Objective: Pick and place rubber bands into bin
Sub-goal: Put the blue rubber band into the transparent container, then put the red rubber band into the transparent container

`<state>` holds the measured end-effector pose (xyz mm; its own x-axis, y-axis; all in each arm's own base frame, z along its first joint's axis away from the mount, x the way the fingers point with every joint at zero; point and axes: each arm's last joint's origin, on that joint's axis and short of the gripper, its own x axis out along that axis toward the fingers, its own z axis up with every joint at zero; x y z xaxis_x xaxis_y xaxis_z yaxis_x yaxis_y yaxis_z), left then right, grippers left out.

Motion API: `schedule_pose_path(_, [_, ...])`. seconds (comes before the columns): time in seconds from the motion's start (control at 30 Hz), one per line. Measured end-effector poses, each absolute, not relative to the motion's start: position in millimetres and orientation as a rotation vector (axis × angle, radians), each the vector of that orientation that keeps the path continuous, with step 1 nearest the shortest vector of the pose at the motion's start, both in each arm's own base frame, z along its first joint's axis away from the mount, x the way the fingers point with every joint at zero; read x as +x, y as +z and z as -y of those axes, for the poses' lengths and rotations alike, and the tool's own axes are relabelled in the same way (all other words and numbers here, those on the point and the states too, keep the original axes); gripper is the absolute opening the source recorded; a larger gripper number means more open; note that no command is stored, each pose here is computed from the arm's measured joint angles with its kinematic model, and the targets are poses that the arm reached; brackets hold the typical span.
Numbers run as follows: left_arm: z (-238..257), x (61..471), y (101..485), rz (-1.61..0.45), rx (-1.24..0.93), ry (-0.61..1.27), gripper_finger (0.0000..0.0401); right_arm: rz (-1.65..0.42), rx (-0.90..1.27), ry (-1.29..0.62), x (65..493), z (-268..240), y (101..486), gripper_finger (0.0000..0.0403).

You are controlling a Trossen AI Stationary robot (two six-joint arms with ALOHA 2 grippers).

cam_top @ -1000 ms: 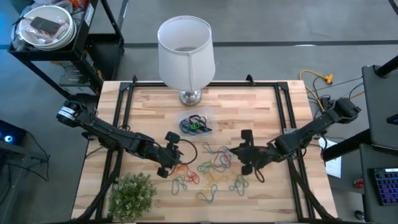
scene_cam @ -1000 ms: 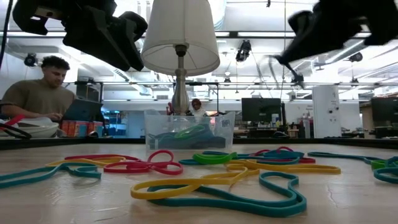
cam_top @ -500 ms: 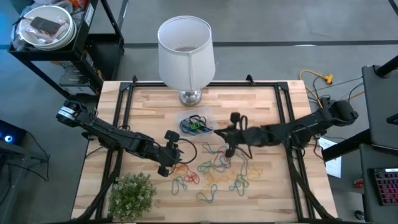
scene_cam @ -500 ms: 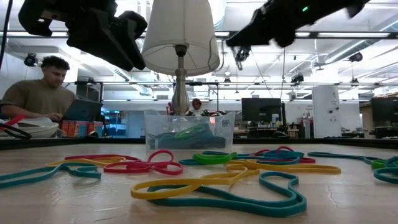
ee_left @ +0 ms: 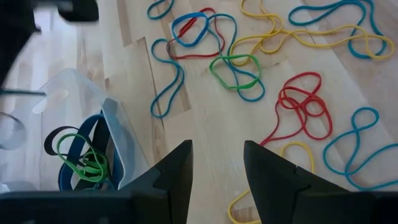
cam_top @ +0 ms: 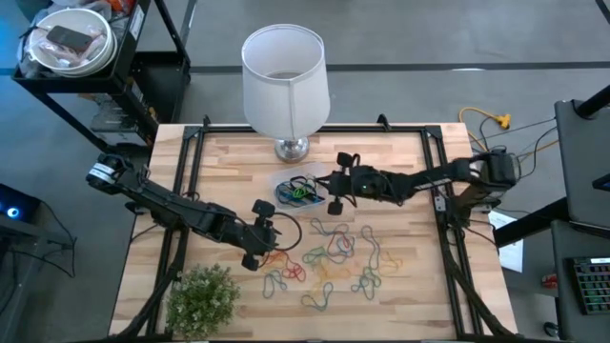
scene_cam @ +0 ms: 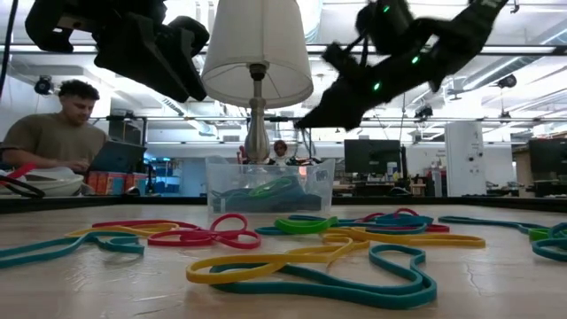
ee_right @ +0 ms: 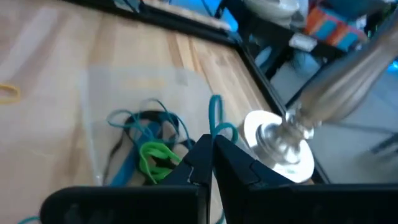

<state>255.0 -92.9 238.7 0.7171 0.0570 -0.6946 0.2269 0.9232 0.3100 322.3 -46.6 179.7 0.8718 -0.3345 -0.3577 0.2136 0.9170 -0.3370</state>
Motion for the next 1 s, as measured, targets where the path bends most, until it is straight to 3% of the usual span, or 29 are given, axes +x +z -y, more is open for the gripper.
schedule_pose_path(0.5, [93.7,256.9,240.1,-0.739,0.381,-0.095,0.0128,-0.538,-0.220,-0.295,343.2,58.4,175.7,0.0018])
schedule_pose_path(1.0, [93.8,256.1,236.5,-0.742,0.373,-0.111,0.0128,-0.570,-0.296,-0.213,336.2,47.0,186.4,0.0145])
